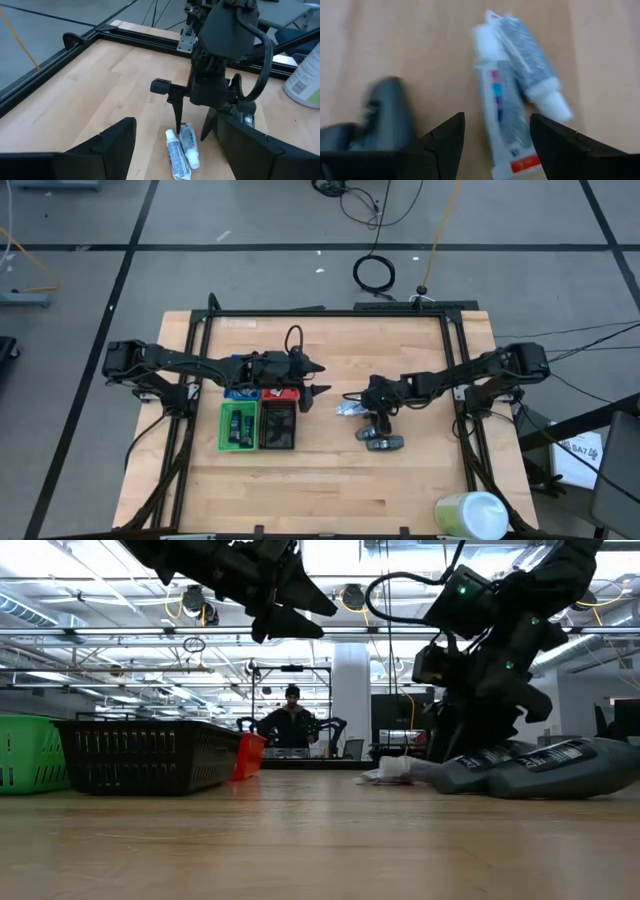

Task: Pick & Place Travel size toiletries
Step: Put the bottom white toothpaste into the red bin, then put the white toothpaste into the red bin

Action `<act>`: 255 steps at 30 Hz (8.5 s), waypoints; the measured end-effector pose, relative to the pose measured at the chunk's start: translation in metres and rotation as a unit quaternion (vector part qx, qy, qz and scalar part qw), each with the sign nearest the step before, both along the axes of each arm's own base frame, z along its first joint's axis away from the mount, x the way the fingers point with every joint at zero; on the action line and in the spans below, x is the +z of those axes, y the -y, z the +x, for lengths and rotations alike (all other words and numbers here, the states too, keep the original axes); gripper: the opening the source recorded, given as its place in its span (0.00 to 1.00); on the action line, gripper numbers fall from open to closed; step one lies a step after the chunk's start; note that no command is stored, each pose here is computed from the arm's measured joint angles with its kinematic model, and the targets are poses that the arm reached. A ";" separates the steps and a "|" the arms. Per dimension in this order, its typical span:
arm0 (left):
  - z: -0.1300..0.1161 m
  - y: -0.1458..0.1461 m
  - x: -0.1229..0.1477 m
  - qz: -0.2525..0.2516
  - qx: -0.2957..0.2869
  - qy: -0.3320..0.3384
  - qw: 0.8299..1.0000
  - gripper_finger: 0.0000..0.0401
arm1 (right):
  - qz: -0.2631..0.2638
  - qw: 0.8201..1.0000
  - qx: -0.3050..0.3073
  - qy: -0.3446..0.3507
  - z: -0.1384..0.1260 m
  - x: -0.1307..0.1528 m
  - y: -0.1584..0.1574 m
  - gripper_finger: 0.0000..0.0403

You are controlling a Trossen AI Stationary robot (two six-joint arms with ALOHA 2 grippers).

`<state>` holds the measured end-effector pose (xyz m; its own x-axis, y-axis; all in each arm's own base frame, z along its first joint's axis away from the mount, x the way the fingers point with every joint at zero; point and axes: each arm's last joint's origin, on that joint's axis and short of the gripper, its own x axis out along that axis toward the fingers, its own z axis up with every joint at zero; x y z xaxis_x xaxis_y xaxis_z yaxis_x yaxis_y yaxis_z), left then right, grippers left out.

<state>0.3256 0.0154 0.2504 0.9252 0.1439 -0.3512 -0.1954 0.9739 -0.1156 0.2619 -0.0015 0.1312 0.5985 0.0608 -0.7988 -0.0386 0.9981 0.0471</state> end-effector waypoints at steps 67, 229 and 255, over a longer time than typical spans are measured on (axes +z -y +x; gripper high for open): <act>-0.001 0.000 -0.006 -0.004 0.022 -0.026 0.999 0.61 | 0.028 0.982 -0.018 0.185 -0.006 0.060 -0.002 0.06; -0.072 -0.015 -0.059 -0.132 0.293 -0.193 0.927 0.15 | 0.025 0.890 -0.078 0.448 -0.154 0.064 0.005 0.50; -0.022 -0.003 -0.016 -0.107 0.096 0.039 0.989 0.31 | 0.025 0.891 -0.078 0.447 -0.154 0.064 0.005 0.50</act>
<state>0.3040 0.0182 0.2347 0.9135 0.2487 -0.3219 -0.3561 0.8715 -0.3372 0.1075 -0.0062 0.1947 0.9984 -0.0567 0.0037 0.0559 0.9922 0.1117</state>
